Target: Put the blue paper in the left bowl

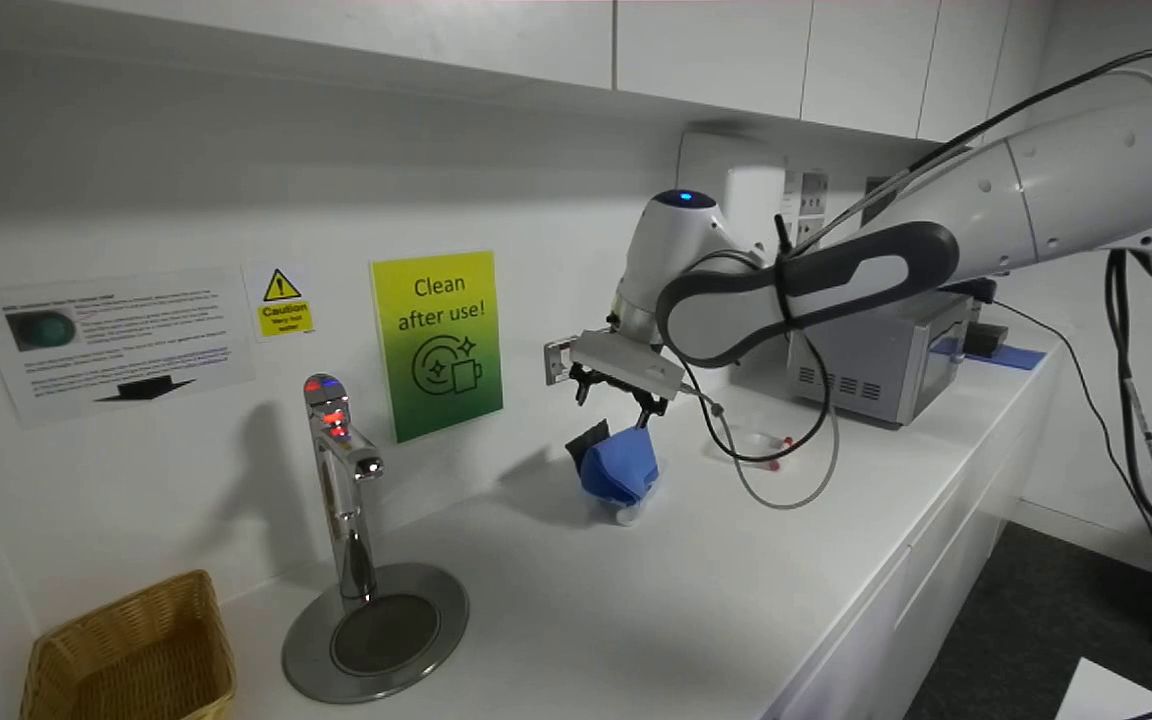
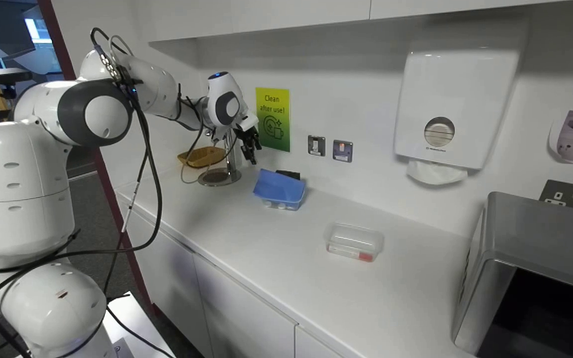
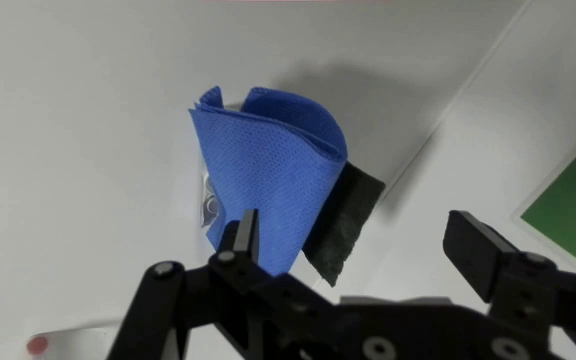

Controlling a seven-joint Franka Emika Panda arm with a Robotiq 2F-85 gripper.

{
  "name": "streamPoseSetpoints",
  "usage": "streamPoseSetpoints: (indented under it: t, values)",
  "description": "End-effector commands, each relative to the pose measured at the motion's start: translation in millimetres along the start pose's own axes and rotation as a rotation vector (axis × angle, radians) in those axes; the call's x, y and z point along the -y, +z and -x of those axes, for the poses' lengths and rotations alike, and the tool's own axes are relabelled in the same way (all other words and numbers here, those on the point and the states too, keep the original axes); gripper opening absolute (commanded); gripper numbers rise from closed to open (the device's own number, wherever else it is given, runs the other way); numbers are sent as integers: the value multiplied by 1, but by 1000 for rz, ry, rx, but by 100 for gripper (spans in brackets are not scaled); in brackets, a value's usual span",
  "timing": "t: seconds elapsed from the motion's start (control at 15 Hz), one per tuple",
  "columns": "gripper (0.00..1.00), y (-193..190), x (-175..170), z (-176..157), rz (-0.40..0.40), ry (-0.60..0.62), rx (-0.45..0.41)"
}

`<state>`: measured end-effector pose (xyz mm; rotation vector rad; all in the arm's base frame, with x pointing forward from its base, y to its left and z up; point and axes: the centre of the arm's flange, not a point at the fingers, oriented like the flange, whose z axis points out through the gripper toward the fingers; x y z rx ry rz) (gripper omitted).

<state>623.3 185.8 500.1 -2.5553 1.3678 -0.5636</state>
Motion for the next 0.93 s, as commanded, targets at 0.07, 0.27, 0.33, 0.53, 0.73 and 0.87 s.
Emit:
streamPoseSetpoints:
  t: [0.07,0.27,0.33,0.53,0.73,0.87]
  values:
    - [100,-31,-38,25,86,-122,95]
    - [100,-36,-55,40,135,-191,147]
    - [100,-36,-61,44,141,-203,140]
    - [100,-37,-71,48,137,-219,117]
    - [100,-24,-56,51,156,-195,127]
    - [100,-25,-59,51,159,-195,126]
